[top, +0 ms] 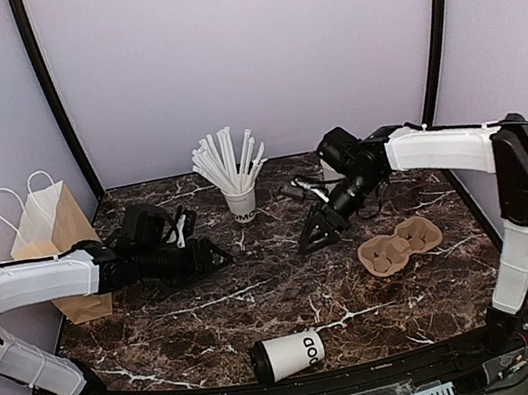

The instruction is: Pack the takeout coffee

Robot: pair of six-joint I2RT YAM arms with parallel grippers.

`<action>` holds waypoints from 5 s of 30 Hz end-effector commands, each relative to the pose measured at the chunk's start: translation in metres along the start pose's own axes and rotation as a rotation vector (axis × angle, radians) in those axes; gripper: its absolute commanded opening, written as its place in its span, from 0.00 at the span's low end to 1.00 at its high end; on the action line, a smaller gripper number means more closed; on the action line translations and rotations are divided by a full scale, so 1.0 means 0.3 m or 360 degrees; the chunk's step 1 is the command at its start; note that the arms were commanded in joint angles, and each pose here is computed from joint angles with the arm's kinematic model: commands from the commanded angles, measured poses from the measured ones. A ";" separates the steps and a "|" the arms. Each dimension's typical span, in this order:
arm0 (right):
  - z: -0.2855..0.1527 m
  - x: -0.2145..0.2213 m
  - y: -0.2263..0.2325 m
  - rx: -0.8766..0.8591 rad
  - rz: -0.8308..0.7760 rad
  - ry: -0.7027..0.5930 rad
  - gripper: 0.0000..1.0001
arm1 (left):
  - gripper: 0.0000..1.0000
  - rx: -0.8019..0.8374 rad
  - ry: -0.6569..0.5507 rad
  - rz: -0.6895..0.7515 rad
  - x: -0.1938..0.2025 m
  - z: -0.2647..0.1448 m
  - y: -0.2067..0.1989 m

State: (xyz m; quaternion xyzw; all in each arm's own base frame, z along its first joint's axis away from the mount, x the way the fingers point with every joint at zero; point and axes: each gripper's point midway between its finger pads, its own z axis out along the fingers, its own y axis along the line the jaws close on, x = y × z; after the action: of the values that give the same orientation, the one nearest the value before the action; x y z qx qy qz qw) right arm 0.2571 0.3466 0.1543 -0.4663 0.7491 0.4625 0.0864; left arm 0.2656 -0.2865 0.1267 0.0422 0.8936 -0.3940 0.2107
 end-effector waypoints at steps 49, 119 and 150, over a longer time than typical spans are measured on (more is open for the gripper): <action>0.516 0.465 0.413 0.0308 -0.1292 0.0699 0.78 | 0.59 -0.0156 -0.0114 0.0237 0.062 -0.171 0.059; 0.247 0.111 0.234 -0.0161 -0.0654 -0.0062 0.73 | 0.78 0.0445 0.0350 0.1440 0.243 -0.084 -0.351; 0.107 0.125 0.086 -0.0057 -0.0435 -0.0108 0.99 | 0.69 -0.0361 0.1021 0.1451 0.242 -0.115 -0.135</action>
State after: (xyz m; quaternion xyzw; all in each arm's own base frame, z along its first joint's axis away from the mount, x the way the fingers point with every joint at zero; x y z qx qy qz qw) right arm 0.2061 0.3470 0.1218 -0.5520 0.6774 0.4603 0.1569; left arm 0.1812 -0.3051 0.1422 0.4974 0.8432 -0.1736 0.1073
